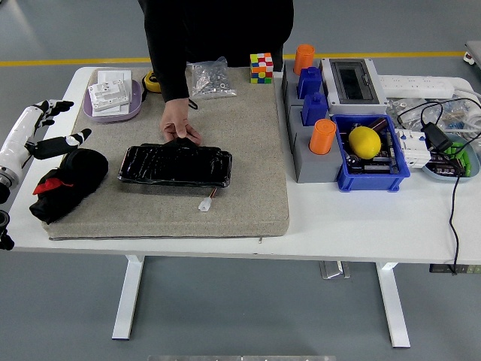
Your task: Pick the rag up,wipe the panel,place it on the desk
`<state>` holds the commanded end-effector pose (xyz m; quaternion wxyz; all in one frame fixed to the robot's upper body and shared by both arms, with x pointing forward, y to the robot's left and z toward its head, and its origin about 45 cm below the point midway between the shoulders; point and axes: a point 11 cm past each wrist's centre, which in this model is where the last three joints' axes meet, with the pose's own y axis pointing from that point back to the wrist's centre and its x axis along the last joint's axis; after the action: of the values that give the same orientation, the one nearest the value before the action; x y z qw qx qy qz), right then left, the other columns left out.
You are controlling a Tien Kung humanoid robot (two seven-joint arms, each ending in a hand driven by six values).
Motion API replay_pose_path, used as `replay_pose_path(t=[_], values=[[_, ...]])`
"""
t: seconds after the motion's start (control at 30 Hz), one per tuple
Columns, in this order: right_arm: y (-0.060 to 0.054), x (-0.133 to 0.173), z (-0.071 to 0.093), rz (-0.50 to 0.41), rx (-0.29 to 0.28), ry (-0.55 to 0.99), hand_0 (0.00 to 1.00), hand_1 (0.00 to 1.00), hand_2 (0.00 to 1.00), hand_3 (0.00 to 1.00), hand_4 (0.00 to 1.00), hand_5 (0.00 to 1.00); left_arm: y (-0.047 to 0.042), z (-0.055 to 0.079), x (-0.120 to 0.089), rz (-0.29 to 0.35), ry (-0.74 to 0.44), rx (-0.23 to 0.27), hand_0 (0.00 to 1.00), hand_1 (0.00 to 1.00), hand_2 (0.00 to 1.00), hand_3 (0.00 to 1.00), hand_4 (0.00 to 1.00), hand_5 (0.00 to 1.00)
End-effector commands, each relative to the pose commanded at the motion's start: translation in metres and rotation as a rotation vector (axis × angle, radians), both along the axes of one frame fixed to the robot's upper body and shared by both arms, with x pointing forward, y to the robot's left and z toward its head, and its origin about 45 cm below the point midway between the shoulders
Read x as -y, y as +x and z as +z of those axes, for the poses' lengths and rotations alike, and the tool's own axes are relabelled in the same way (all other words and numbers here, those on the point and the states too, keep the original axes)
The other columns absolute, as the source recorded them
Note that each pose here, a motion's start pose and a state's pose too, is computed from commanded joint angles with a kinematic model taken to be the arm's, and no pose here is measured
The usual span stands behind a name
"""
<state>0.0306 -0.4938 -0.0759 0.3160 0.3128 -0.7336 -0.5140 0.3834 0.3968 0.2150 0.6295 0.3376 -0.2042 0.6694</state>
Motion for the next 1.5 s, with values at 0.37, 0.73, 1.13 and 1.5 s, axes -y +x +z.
replay_pose_path(t=[0.37, 0.73, 1.13, 1.5], values=[[0.0, 0.0, 0.0, -0.002, 0.002, 0.001, 0.722, 0.601, 0.688, 0.616, 0.998, 0.582, -0.001, -0.019, -0.009, 0.034, 0.058, -0.061, 0.885, 0.947, 0.936, 0.874, 0.831, 0.235], [0.002, -0.001, 0.0, -0.003, 0.004, 0.0, 0.722, 0.601, 0.686, 0.615, 0.998, 0.581, -0.0034, -0.041, -0.005, 0.05, 0.017, -0.063, 0.86, 0.932, 0.934, 0.875, 0.855, 0.265], [0.001, -0.001, 0.0, -0.004, 0.002, 0.001, 0.722, 0.601, 0.686, 0.615, 0.998, 0.583, -0.0053, -0.063, 0.001, 0.065, -0.014, -0.102, 0.856, 0.924, 0.929, 0.87, 0.862, 0.275], [0.001, -0.002, -0.001, -0.006, 0.006, 0.001, 0.721, 0.601, 0.685, 0.615, 0.998, 0.58, -0.0035, -0.072, 0.004, 0.07, -0.003, -0.11, 0.802, 0.872, 0.911, 0.86, 0.845, 0.273]])
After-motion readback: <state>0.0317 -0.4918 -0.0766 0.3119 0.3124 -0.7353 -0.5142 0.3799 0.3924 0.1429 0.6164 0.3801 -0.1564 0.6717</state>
